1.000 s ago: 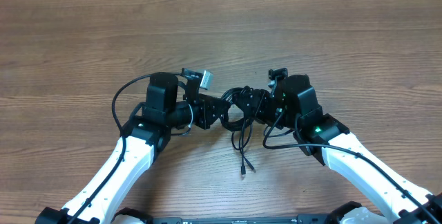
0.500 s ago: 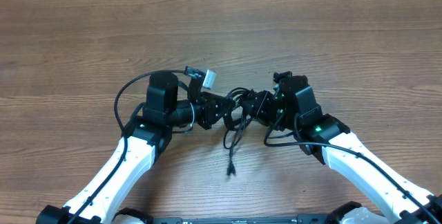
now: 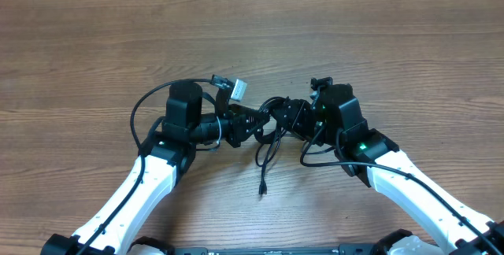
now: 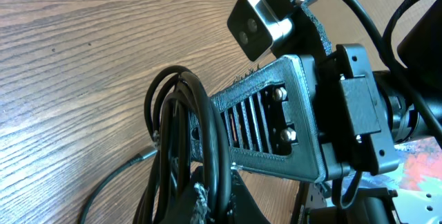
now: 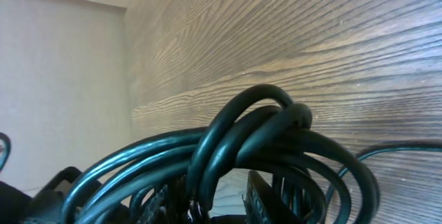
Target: Untangle cables
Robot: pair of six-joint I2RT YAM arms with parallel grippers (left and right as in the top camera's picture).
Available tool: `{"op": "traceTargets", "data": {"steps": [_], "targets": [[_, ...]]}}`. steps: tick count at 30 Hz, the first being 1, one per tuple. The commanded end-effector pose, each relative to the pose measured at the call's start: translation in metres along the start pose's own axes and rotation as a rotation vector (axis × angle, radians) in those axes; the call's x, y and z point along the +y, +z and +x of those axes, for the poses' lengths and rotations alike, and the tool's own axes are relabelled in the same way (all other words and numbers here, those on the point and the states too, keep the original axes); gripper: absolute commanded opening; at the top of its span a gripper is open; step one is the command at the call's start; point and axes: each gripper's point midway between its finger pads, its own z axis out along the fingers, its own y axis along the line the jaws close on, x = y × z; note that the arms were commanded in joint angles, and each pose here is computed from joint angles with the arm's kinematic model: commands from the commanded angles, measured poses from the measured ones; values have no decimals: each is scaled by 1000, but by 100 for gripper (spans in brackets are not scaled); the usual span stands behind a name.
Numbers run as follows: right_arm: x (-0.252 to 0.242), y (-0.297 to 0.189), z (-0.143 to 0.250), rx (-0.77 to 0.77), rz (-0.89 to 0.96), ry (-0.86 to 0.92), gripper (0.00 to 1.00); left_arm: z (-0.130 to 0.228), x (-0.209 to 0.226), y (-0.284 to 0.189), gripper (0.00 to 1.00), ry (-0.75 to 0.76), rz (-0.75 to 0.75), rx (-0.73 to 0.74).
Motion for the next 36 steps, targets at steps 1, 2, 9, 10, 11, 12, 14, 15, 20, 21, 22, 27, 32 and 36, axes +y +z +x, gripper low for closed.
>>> {"op": "traceTargets", "data": {"steps": [1, 2, 9, 10, 11, 12, 14, 15, 20, 21, 22, 27, 32, 36], "targets": [[6, 0, -2, -1, -24, 82, 27, 0, -15, -2, 4, 24, 63, 16], [6, 0, -2, -1, -25, 107, 27, 0, -16, -2, 4, 24, 66, 17], [6, 0, -3, 1, -25, 319, 26, 1, -20, -2, 4, 24, 87, 26], [6, 0, -3, -4, -23, 344, 27, 2, -20, -2, 4, 24, 89, 26], [5, 1, -4, -10, -19, 357, 27, 2, -21, -3, 4, 25, 94, 28], [3, 1, -6, -19, -15, 368, 28, 2, -22, -3, 4, 26, 100, 29], [0, 2, -9, -37, -3, 370, 28, 2, -23, -3, 4, 25, 108, 31], [-3, 4, -10, -43, 5, 372, 28, 2, -24, -3, 4, 21, 111, 32], [-14, 16, -9, -36, 28, 381, 17, 1, -24, -3, 4, 5, 111, 29], [-16, 19, -10, -34, 31, 381, 10, 0, -24, -3, 4, 1, 112, 27], [-17, 21, -10, -35, 31, 378, 4, -1, -25, -3, 4, -1, 118, 25], [2, 21, -13, -19, -48, 255, 4, -1, -25, -4, 4, -2, 117, 22], [6, 16, -10, 37, -85, 145, 4, -6, -5, -10, 4, -49, 42, -6], [13, 8, -6, 105, -144, 71, 4, -1, 26, -18, 4, -143, -96, -14]]}}
